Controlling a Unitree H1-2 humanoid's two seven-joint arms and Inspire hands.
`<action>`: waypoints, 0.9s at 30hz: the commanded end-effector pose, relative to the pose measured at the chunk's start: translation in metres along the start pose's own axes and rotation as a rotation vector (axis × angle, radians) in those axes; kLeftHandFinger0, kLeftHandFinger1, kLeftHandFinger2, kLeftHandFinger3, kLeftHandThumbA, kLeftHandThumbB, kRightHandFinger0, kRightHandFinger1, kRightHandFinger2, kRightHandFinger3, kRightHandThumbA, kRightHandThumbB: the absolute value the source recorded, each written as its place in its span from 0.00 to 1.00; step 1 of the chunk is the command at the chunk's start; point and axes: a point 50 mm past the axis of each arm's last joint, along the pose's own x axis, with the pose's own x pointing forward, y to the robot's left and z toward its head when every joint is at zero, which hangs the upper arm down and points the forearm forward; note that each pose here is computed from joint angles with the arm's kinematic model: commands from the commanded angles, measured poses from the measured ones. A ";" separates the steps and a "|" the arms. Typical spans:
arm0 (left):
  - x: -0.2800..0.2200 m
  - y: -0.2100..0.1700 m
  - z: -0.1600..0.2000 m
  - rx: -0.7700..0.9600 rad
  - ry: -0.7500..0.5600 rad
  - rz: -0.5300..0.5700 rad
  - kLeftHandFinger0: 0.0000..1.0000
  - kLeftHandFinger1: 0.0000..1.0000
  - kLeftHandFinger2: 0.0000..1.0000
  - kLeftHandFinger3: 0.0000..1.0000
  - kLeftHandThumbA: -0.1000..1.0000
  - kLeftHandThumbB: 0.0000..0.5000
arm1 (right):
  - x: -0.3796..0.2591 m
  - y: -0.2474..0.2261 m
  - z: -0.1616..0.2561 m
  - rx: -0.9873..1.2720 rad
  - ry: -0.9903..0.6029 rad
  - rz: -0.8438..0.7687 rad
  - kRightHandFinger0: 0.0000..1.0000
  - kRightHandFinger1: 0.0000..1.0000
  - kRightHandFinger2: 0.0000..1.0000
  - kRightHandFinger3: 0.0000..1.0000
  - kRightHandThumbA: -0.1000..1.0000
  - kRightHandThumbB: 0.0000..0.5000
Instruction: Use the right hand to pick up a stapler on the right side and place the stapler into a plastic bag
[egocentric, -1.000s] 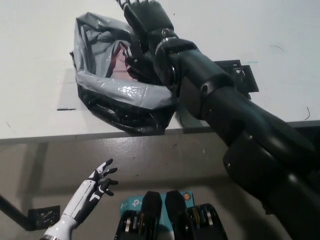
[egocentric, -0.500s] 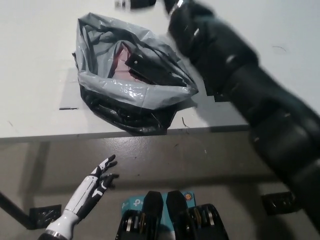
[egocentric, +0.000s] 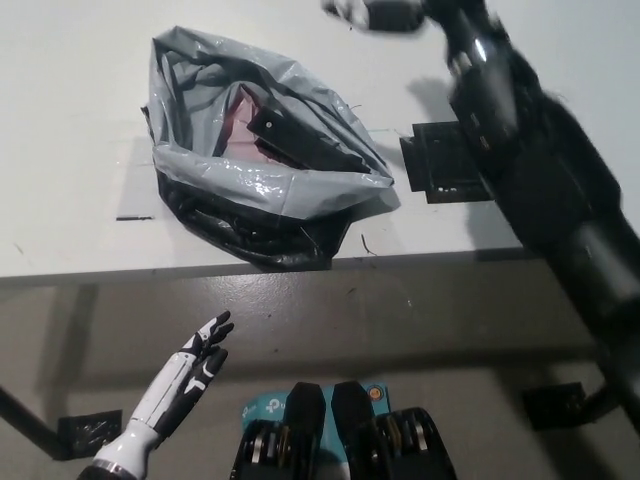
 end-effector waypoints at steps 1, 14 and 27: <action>0.038 0.038 0.023 -0.063 -0.161 0.017 1.00 1.00 1.00 1.00 1.00 1.00 | -0.222 -0.120 0.104 0.141 -0.568 -0.417 1.00 1.00 1.00 1.00 1.00 0.53; 0.025 0.027 0.014 -0.100 -0.142 0.032 1.00 1.00 1.00 1.00 1.00 0.98 | -0.304 0.018 0.037 0.272 -0.140 -0.255 1.00 1.00 1.00 1.00 1.00 0.71; 0.010 0.017 0.005 -0.134 -0.139 0.099 1.00 1.00 1.00 1.00 1.00 1.00 | -0.337 0.078 -0.052 0.306 0.248 -0.098 1.00 1.00 1.00 1.00 0.91 0.55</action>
